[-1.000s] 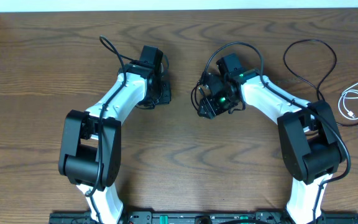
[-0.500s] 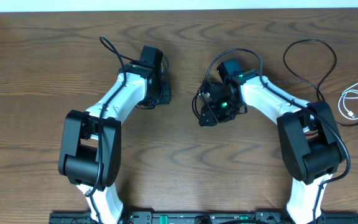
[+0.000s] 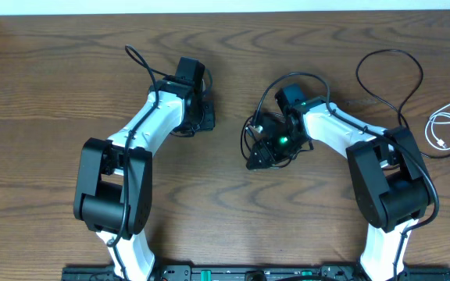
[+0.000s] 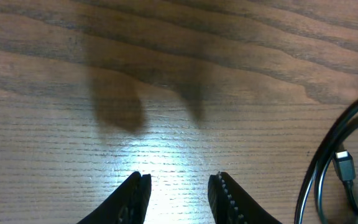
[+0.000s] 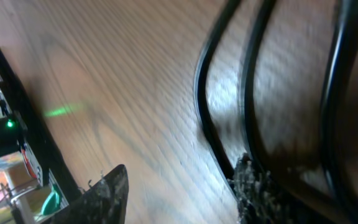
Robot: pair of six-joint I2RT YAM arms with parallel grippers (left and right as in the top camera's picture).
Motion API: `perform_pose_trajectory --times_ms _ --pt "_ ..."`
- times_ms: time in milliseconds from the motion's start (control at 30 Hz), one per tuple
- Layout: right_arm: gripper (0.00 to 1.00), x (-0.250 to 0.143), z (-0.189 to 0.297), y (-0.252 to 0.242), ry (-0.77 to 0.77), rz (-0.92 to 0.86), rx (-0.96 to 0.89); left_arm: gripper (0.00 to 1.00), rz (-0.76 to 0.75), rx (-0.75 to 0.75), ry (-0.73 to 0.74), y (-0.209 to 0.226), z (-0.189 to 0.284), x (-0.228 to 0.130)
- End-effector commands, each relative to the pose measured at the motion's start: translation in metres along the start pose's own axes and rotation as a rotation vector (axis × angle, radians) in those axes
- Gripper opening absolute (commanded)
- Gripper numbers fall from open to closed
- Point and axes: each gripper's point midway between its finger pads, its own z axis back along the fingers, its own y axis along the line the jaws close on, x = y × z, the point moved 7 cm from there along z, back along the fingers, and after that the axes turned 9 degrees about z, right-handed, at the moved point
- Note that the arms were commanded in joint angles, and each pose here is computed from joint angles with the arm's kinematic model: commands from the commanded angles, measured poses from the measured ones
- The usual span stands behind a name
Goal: Untangle cables
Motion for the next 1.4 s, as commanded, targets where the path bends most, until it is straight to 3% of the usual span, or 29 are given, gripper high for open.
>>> perform_pose_trajectory --times_ms 0,433,500,567,800,933,1033,1133,1367 --pt "0.54 0.003 0.004 0.004 -0.038 0.027 0.036 0.36 0.008 0.023 0.013 0.005 -0.005 -0.002" --pt "0.60 -0.004 0.008 0.001 -0.010 -0.062 0.044 0.36 0.012 0.020 0.014 0.004 -0.005 -0.002" --pt "0.50 -0.001 0.009 0.002 -0.030 -0.087 0.064 0.36 0.012 0.020 0.015 0.004 -0.005 -0.002" --pt "0.24 0.002 0.012 0.003 -0.049 -0.130 0.086 0.36 0.012 0.021 0.018 0.005 -0.005 -0.002" --pt "0.01 0.024 0.054 -0.002 -0.171 -0.134 0.053 0.36 0.005 0.004 0.030 0.003 -0.005 -0.004" --pt "0.01 0.028 0.079 -0.013 -0.241 -0.145 0.024 0.43 -0.022 -0.078 0.062 -0.006 -0.005 -0.006" --pt "0.09 0.023 0.087 -0.025 -0.254 -0.180 -0.006 0.46 -0.022 -0.093 0.069 -0.007 -0.005 -0.007" --pt "0.11 0.015 0.088 -0.041 -0.217 -0.222 -0.134 0.46 -0.023 -0.094 0.068 -0.008 -0.005 -0.007" --pt "0.29 -0.006 0.080 -0.063 -0.113 -0.402 -0.441 0.46 -0.023 -0.095 0.067 -0.008 -0.005 -0.007"
